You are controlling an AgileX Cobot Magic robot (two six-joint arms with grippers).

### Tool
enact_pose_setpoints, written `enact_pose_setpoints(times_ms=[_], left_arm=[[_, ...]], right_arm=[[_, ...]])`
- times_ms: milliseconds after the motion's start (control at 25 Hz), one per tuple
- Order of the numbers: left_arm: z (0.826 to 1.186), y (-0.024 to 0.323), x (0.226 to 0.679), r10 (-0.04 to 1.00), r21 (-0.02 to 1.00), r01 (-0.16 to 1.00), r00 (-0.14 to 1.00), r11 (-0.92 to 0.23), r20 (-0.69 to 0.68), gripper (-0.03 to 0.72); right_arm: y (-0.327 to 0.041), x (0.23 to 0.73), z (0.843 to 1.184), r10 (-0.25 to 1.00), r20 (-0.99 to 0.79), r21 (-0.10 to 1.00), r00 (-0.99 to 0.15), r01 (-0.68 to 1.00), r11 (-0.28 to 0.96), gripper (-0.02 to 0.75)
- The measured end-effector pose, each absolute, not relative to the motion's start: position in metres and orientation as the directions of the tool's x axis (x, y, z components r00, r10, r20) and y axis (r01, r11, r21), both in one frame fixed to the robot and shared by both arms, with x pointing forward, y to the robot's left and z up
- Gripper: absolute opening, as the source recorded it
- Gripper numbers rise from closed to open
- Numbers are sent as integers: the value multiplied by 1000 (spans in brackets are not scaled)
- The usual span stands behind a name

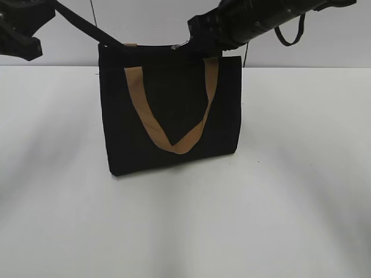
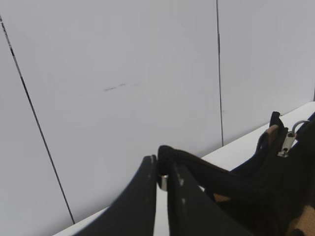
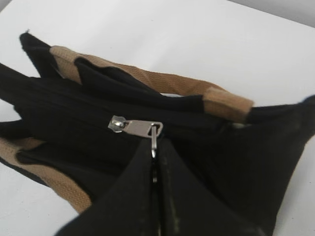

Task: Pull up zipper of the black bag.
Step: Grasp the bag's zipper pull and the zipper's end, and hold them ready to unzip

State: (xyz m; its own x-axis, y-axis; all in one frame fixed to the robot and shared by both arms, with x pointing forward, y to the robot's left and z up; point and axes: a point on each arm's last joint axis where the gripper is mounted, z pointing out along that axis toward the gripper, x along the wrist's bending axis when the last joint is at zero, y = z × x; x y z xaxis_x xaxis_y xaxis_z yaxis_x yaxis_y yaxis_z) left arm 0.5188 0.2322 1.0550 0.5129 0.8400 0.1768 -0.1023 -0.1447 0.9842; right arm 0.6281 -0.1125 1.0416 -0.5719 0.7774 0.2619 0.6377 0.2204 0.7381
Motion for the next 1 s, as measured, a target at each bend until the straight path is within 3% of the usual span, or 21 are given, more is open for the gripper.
enact_pose_setpoints(times_ms=[480,800,920,1000], left_arm=[[1055,232,519,841,984,-99,512,-147,177,18],[1054,232,519,840,984,-94,512,-153,180,18],[1050,234,520,848,982,-53,498,-181,183,18],[1048,236,520,855,980,-24,485,-197,184,27]], right_arm=[[-154,638,1045,828,252,709,-501,678,194,-15],[-155,638,1044,832,250,705,-496,682,195,-13],[-155,638,1044,831,250,704,-496,682,196,32],[-155,638,1045,831,244,708,-500,678,200,116]])
